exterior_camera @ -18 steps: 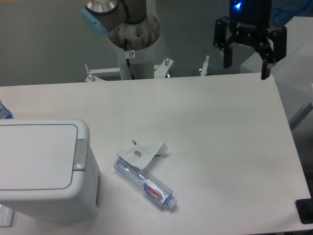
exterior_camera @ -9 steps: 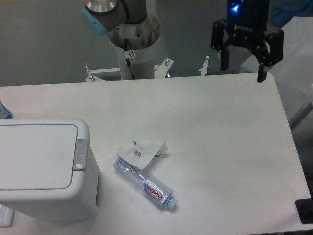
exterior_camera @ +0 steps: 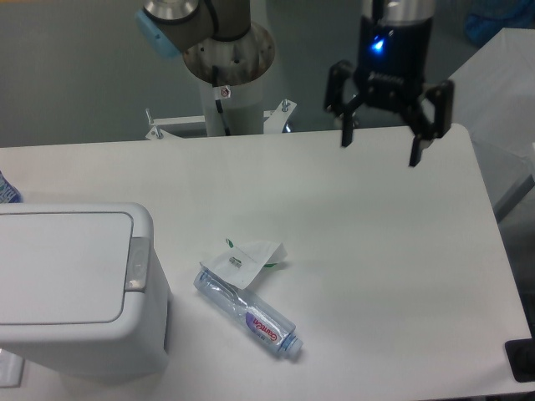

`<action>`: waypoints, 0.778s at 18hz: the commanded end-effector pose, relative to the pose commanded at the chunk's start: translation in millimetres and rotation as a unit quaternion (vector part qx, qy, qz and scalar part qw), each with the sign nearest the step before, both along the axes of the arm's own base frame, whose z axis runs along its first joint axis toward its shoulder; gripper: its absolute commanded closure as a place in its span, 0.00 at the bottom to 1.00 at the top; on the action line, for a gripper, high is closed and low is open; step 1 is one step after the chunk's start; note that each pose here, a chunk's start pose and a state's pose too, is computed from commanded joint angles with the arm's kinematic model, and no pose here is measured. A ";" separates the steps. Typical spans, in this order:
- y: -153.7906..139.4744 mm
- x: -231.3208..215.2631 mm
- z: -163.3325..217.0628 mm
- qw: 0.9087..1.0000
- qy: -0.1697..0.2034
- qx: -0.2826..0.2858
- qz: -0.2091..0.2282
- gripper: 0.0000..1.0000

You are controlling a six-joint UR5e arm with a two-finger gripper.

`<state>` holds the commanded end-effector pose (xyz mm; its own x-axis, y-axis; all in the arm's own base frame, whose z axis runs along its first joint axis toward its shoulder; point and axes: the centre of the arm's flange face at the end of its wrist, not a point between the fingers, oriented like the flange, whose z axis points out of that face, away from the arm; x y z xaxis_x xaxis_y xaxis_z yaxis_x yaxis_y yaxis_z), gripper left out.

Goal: Open the trash can
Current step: 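Move the open gripper over the table toward the white trash can lid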

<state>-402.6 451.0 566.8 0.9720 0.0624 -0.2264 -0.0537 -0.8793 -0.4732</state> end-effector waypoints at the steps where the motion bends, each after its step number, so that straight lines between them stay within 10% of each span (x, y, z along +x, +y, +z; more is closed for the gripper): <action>1: 10.4 7.0 -1.4 1.000 -0.007 0.011 0.013 0.00; 14: 113.2 93.1 -45.8 0.951 -0.193 0.082 0.230 0.00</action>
